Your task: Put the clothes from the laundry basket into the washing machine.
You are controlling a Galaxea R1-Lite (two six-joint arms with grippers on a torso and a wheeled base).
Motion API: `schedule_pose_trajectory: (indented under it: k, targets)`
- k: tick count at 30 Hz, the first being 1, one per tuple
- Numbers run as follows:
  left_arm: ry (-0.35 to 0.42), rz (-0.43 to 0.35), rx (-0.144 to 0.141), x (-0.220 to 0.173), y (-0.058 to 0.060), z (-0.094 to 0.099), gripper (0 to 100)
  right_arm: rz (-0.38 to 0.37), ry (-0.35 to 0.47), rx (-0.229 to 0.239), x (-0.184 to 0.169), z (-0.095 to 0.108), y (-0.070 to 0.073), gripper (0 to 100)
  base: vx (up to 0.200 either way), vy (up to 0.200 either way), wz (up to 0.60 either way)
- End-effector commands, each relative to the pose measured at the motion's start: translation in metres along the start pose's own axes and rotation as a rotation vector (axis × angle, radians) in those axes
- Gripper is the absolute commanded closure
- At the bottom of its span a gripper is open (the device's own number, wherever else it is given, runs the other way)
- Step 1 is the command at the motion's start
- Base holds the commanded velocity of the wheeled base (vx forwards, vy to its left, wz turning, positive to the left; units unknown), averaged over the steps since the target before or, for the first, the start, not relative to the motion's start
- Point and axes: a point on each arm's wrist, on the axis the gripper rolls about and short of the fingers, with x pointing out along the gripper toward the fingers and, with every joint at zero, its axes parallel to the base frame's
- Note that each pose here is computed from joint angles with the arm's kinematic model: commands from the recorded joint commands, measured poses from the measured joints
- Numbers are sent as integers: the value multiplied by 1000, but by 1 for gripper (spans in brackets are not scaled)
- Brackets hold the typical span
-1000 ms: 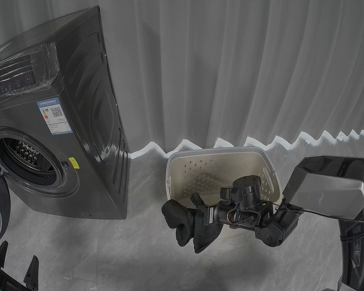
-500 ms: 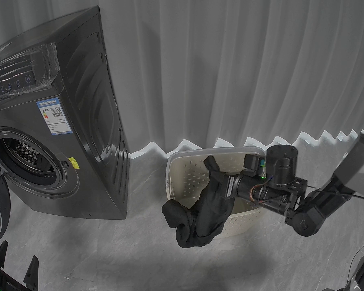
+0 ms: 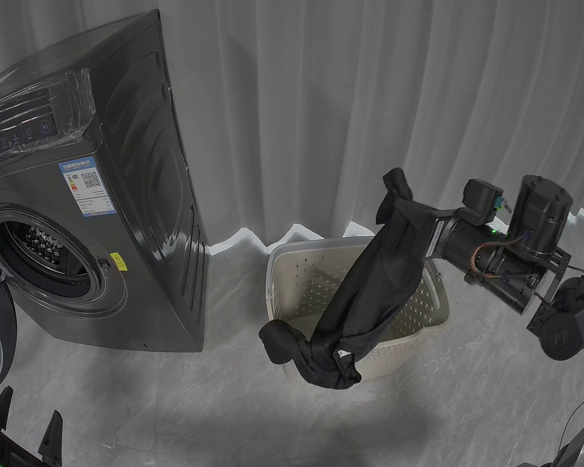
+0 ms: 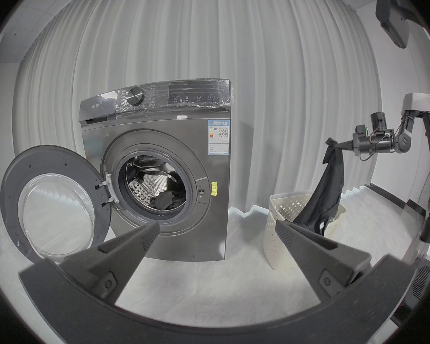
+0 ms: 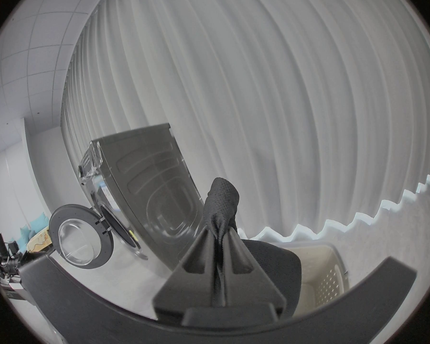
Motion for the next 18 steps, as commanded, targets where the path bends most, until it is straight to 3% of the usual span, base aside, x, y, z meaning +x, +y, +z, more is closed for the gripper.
schedule_pose_trajectory:
  k: [1, 8, 12, 14, 18]
  targets:
    - [2, 0, 1, 0, 0, -5, 0, -10, -88, -4, -25, 27, -3, 100, 0, 0, 0]
    - [2, 0, 2, 0, 0, -5, 0, 5, -142, -18, -35, 22, -3, 100, 0, 0, 0]
    - [2, 0, 7, 0, 0, -5, 0, 13, -136, -19, -37, 19, -3, 100, -200, 0, 0]
    - [2, 2, -4, 0, 0, -5, 0, 15, -137, -19, -37, 19, -3, 100, -200, 0, 0]
    - [2, 3, -6, 0, 0, -5, 0, 22, -143, -21, -38, 21, -1, 100, 0, 0, 0]
